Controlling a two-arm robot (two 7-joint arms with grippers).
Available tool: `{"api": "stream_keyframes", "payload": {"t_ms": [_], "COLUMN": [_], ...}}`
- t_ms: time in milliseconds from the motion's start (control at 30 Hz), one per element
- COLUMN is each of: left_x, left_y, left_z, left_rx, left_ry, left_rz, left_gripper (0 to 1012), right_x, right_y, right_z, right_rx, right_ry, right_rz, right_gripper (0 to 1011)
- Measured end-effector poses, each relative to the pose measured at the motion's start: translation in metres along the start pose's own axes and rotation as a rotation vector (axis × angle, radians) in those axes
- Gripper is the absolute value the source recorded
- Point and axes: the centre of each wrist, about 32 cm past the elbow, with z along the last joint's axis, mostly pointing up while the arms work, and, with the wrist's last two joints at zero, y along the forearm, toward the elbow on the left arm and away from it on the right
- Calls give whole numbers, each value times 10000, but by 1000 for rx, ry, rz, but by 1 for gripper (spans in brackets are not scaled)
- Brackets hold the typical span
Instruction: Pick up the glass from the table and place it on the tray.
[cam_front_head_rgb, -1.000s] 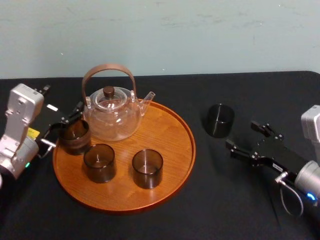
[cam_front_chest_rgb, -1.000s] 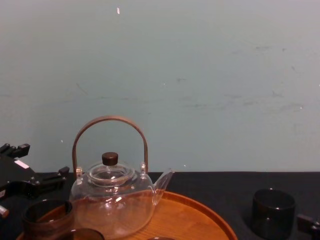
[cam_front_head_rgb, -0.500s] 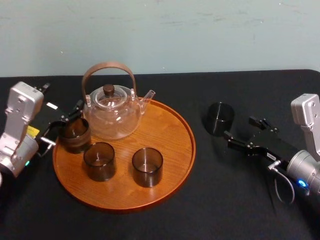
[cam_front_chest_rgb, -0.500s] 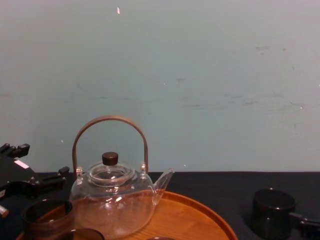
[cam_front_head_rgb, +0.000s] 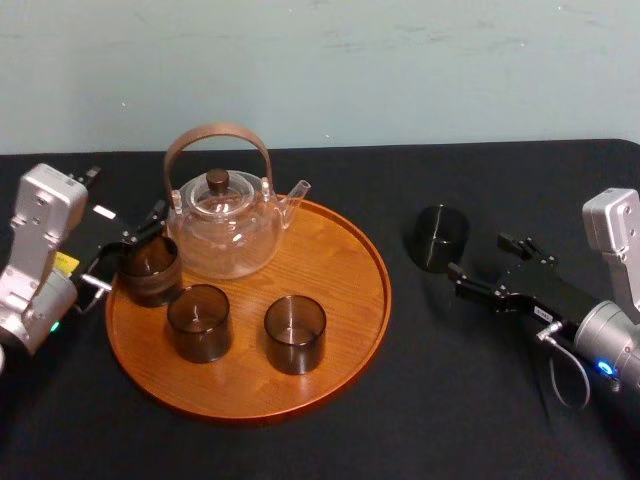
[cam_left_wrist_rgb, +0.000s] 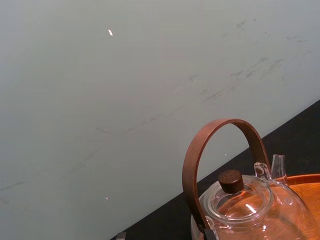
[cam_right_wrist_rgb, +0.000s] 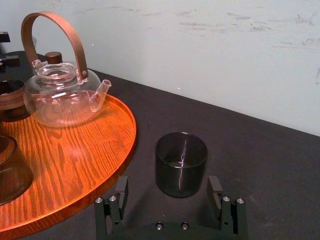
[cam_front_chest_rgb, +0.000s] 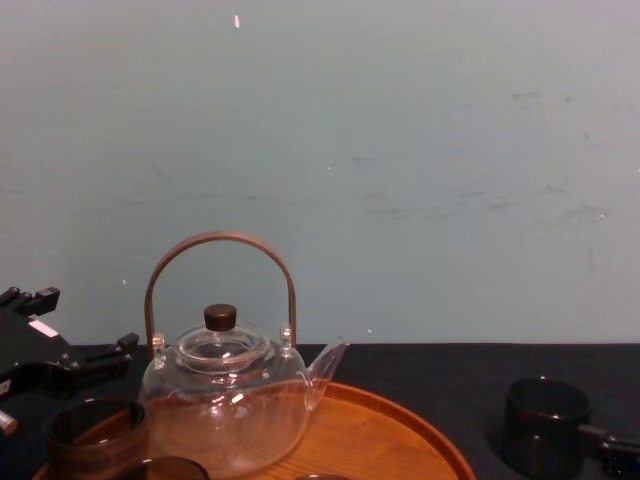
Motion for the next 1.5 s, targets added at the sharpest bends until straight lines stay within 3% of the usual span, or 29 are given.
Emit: {"api": "stream_keyframes", "payload": {"t_ms": [300,667,1067,1500], "left_x": [0,0,0,0], "left_y": [0,0,0,0], "left_z": [0,0,0,0], "left_rx": [0,0,0,0], "left_ry": [0,0,0,0], "left_rz": [0,0,0,0], "left_gripper": [1001,1001,1001,1001], "right_x": [10,128,227,270], "right_y": [1,96,365,672], "right_z": [-14,-1,93,59], "right_rx": [0,7,12,-17], "right_ry": [1,16,9,11], "right_rz": [2,-11,10,20], "right_gripper": [1002,1002,1002,1002]}}
